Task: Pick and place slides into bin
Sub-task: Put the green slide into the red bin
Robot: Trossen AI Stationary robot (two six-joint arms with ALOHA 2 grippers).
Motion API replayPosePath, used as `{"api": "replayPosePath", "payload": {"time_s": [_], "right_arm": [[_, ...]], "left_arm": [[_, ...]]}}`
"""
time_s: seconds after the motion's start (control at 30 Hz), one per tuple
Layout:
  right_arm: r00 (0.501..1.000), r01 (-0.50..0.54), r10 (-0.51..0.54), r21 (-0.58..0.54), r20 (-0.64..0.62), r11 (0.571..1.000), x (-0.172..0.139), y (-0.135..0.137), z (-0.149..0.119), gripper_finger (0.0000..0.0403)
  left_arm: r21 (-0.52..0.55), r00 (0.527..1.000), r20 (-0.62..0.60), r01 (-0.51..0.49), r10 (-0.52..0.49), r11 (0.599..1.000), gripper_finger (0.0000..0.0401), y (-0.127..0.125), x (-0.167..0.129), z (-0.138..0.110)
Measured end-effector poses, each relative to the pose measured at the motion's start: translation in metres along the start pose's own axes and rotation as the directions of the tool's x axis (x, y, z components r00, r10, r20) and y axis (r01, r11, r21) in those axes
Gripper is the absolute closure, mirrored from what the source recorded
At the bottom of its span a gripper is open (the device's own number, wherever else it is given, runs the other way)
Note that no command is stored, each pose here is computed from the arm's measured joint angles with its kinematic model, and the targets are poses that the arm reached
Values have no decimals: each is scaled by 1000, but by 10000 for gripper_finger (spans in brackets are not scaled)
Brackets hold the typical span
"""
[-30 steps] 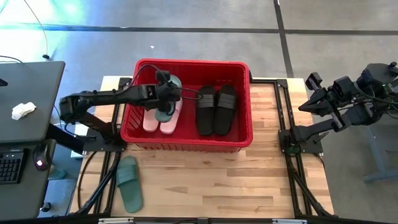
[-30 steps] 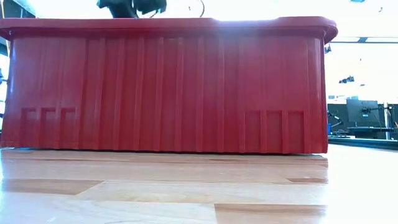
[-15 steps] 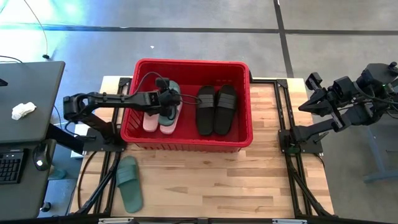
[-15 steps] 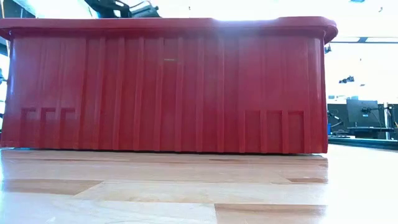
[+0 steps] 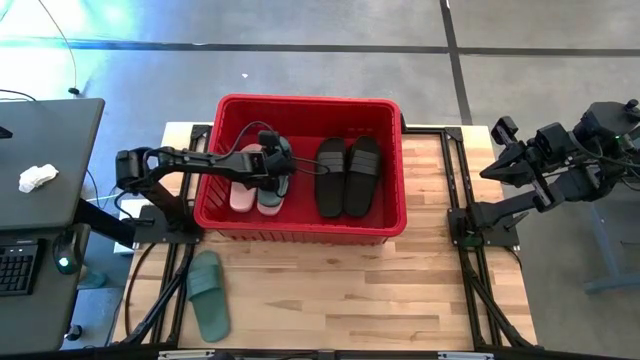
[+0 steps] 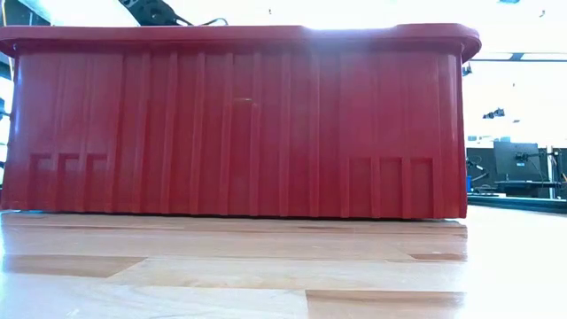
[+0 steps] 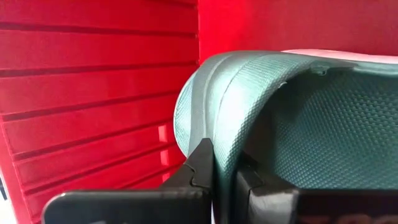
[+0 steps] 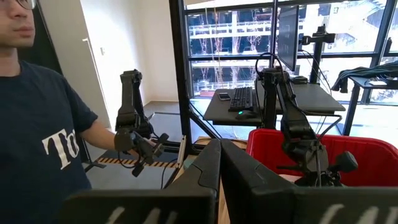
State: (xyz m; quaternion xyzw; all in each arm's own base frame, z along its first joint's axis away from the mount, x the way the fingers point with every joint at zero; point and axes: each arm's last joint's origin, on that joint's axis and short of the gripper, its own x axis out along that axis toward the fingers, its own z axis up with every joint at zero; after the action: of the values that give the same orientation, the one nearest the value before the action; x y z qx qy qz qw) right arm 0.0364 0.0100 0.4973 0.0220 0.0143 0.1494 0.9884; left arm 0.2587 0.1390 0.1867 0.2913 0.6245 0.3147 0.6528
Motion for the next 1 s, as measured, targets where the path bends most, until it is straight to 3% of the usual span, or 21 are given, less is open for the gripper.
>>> {"api": "replayPosePath", "payload": {"time_s": [0.43, 1.0], "right_arm": [[1000, 0, 0, 0, 0, 1000, 0, 0, 0, 402], [1000, 0, 0, 0, 0, 1000, 0, 0, 0, 402]], "left_arm": [[8, 997, 46, 57, -57, 998, 344, 1, -2, 0], [20, 989, 65, 129, -130, 991, 139, 5, -13, -9]]}}
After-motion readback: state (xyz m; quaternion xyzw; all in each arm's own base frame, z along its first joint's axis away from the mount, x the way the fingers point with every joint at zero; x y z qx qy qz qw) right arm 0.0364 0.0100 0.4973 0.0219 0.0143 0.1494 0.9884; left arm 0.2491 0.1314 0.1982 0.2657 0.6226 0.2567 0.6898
